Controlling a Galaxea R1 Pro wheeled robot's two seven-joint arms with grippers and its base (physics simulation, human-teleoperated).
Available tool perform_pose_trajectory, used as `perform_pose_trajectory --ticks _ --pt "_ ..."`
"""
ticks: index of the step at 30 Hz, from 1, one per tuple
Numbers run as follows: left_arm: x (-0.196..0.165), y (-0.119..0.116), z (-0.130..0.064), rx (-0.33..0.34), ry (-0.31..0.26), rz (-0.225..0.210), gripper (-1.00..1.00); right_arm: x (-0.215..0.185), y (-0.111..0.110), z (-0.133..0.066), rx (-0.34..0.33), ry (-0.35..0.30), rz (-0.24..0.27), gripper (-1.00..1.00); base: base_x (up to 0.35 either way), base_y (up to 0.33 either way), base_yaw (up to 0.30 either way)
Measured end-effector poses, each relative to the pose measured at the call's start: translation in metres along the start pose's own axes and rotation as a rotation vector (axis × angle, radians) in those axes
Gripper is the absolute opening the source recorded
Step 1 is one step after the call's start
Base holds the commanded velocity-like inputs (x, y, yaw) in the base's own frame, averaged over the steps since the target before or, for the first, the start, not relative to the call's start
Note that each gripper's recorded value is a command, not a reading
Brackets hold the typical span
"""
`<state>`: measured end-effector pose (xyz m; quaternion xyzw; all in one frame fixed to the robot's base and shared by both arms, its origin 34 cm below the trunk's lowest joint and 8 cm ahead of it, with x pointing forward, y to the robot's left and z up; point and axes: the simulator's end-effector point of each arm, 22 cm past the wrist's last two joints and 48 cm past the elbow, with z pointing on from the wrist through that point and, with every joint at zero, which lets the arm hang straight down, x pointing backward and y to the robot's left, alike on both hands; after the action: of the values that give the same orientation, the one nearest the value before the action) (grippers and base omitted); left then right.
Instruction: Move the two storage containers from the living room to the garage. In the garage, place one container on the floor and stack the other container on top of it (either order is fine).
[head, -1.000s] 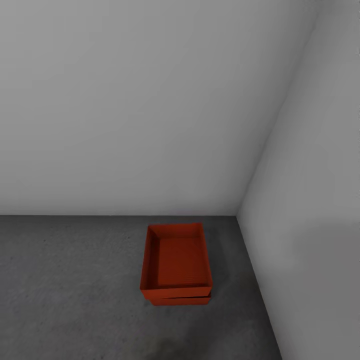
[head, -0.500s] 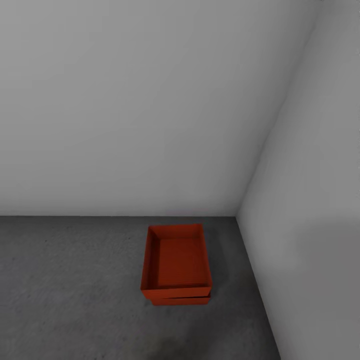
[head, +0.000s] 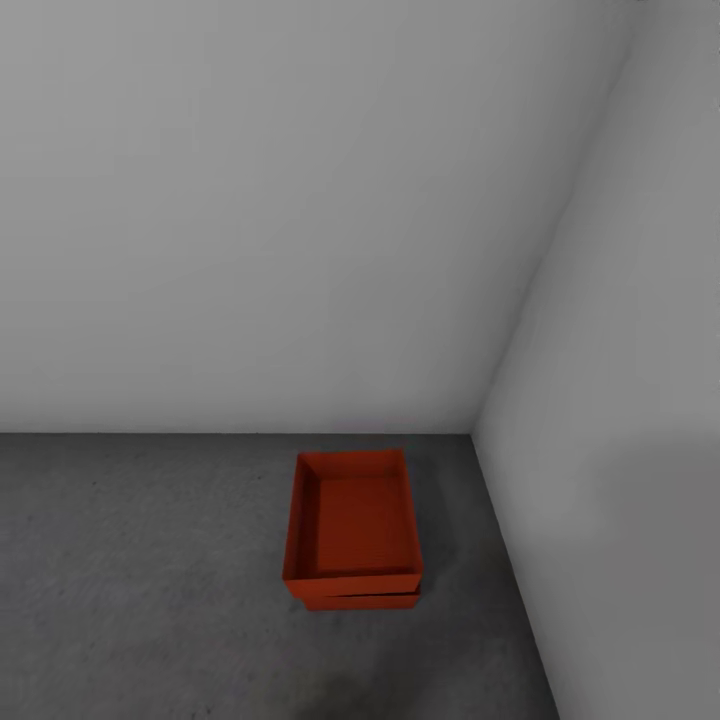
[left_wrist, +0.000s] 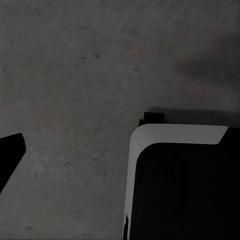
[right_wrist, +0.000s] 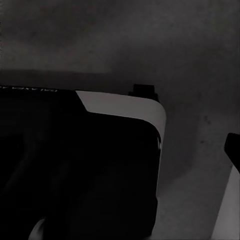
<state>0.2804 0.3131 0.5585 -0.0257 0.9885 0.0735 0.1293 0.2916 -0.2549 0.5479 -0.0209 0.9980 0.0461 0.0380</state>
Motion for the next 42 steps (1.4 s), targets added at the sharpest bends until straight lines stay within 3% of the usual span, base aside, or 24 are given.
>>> perform_pose_trajectory --ticks 42 --pt "0.005 0.013 -0.038 -0.014 0.001 0.001 1.0 0.012 0.004 -0.037 0.0 0.002 0.001 1.0 0.0 0.0 0.0"
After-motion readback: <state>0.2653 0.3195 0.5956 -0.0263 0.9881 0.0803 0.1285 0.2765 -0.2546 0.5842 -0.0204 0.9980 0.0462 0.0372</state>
